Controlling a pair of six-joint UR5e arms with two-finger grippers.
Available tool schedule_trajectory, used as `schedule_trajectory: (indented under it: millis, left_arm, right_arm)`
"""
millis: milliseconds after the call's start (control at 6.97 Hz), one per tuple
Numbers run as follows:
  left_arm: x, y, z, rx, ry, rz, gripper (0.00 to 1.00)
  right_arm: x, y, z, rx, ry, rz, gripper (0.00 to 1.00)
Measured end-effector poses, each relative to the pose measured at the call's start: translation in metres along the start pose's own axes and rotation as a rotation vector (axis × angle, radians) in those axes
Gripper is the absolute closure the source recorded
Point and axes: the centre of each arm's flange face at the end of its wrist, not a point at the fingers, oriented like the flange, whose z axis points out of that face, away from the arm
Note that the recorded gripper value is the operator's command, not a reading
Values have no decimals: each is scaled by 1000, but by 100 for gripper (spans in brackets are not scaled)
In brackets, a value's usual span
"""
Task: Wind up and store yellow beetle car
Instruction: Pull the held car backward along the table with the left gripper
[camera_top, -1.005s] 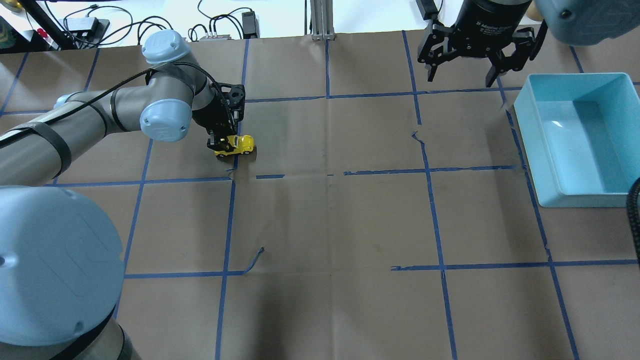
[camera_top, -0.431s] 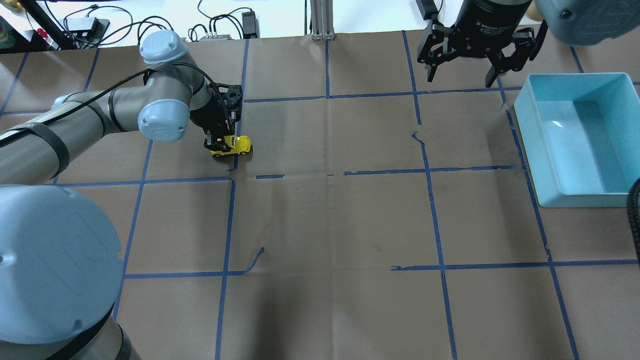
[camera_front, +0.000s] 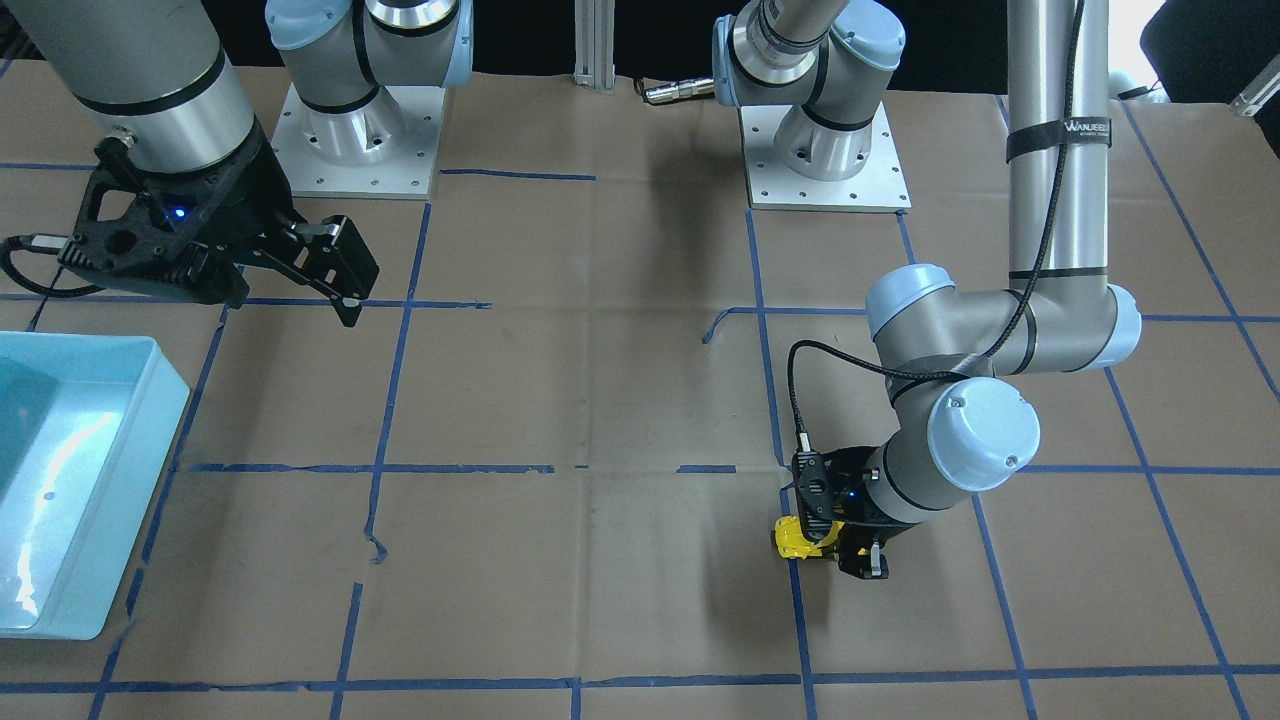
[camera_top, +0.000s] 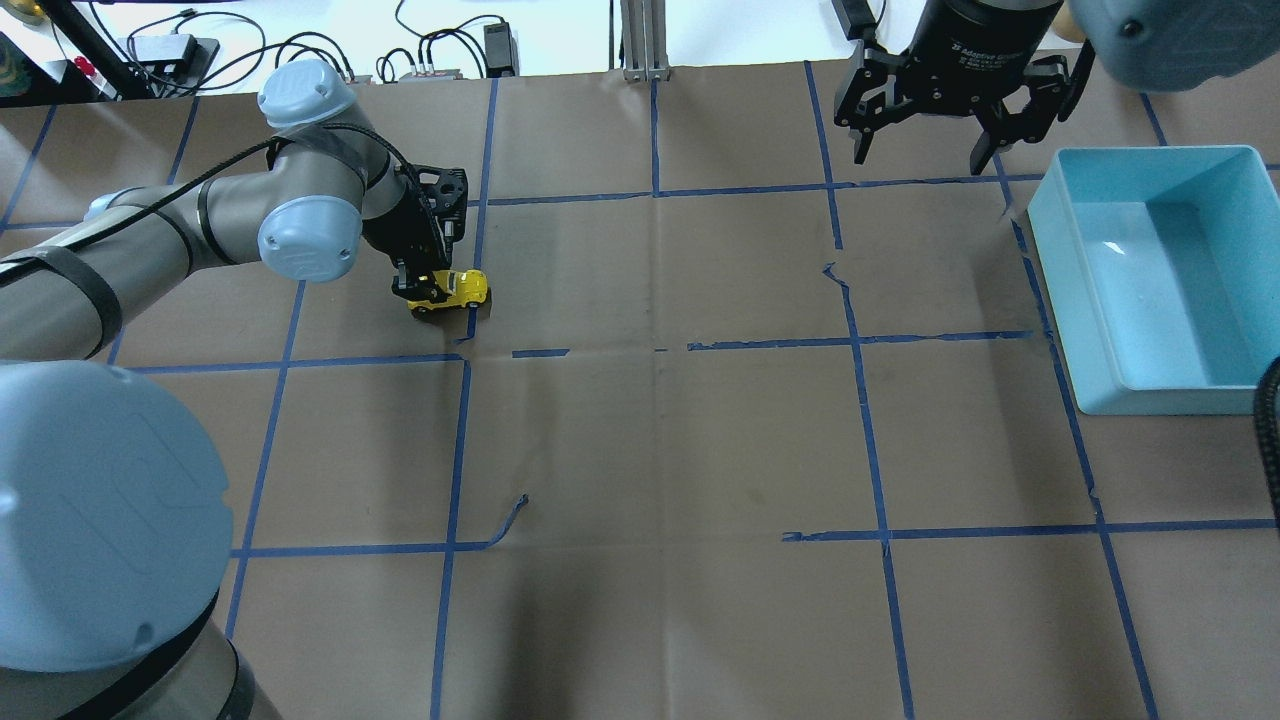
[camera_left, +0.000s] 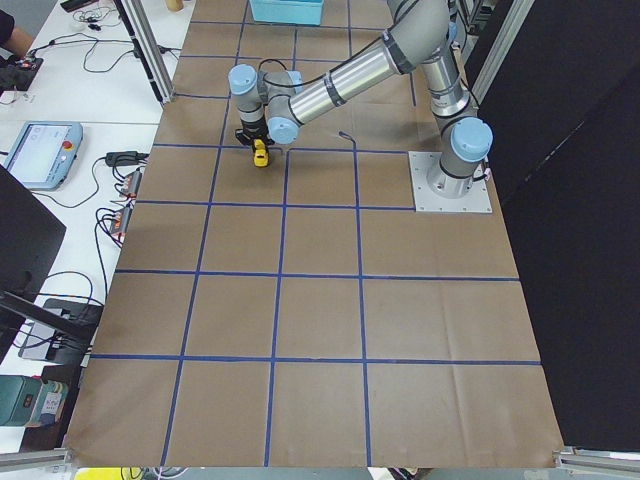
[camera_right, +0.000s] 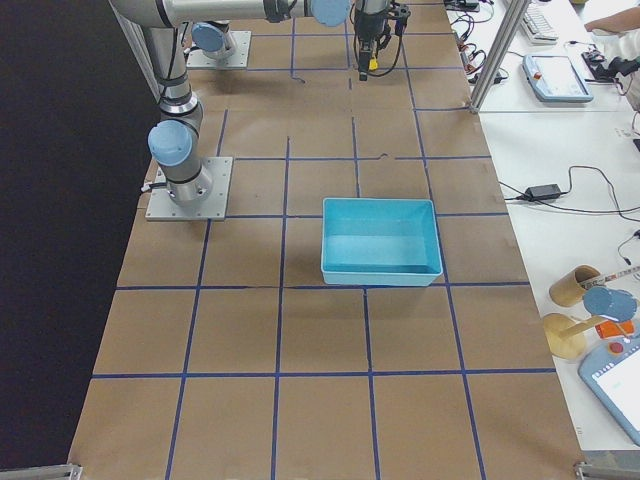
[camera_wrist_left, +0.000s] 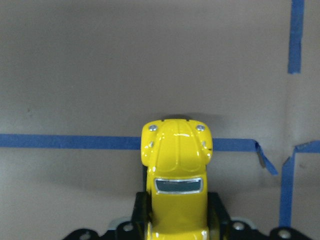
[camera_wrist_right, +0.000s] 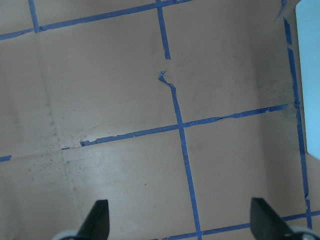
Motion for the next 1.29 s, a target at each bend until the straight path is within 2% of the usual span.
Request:
schedule_trajectory:
  millis: [1292]
  left_arm:
    - [1, 20, 2, 0, 5, 19, 99]
  right_arm:
    - [0, 0, 0, 3, 4, 1, 0]
